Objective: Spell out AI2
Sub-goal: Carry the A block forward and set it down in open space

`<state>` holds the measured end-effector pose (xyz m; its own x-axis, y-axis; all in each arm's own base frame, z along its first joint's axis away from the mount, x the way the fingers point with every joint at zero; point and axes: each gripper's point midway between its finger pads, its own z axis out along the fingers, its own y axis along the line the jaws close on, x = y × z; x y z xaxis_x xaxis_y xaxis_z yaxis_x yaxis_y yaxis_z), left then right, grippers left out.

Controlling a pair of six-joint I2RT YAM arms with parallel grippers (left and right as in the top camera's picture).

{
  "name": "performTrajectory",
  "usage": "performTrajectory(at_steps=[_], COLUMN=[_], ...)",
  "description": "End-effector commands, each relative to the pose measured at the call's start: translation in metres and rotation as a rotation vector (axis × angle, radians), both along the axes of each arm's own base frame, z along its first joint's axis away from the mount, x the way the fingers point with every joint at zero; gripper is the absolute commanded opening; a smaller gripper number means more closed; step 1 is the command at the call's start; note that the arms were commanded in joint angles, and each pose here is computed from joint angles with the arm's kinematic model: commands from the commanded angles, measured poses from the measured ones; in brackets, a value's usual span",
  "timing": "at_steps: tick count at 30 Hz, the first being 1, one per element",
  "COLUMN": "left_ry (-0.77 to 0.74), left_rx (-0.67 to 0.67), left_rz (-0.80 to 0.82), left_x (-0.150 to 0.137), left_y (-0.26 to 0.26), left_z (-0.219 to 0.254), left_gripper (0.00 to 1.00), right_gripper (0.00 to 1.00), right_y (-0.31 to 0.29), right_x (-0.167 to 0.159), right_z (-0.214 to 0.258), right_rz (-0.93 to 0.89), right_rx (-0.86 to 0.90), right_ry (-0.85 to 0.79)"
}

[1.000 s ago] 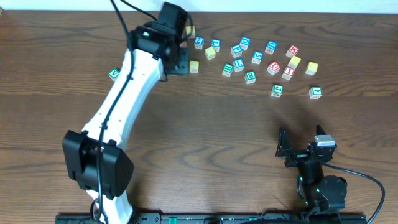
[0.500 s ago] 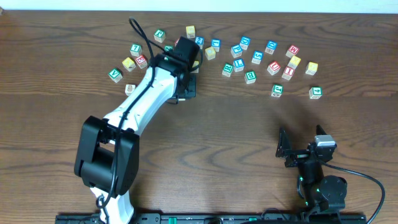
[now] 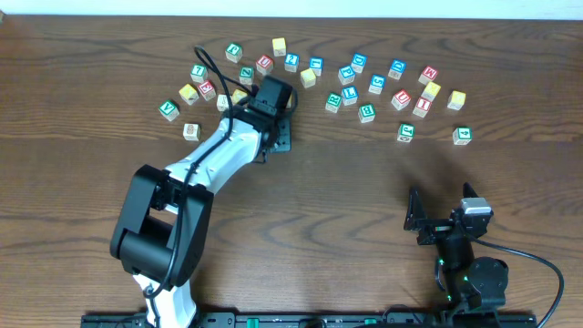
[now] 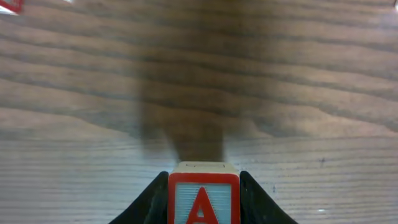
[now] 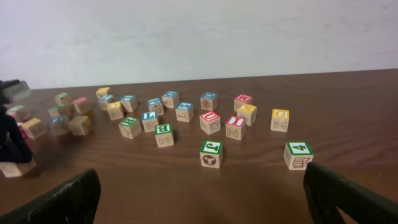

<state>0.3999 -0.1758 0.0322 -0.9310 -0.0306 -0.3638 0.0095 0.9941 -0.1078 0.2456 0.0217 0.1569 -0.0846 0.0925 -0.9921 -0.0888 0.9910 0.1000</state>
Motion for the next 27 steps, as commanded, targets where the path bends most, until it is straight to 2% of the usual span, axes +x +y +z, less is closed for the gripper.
performTrajectory(at_steps=[1,27], left_ry=[0.015,0.001], left_rx=[0.006,0.055], left_rz=[0.001,0.017], left_x=[-0.004,0.005], left_y=[-0.001,0.004], left_z=[-0.01,-0.033], left_gripper=[0.3,0.29], right_gripper=[0.99,0.99], right_y=[-0.001,-0.001], right_x=[0.0,0.0], right_z=[-0.001,-0.001], right_rz=[-0.006,-0.006], right_rx=[0.009,0.009], right_ry=[0.005,0.005])
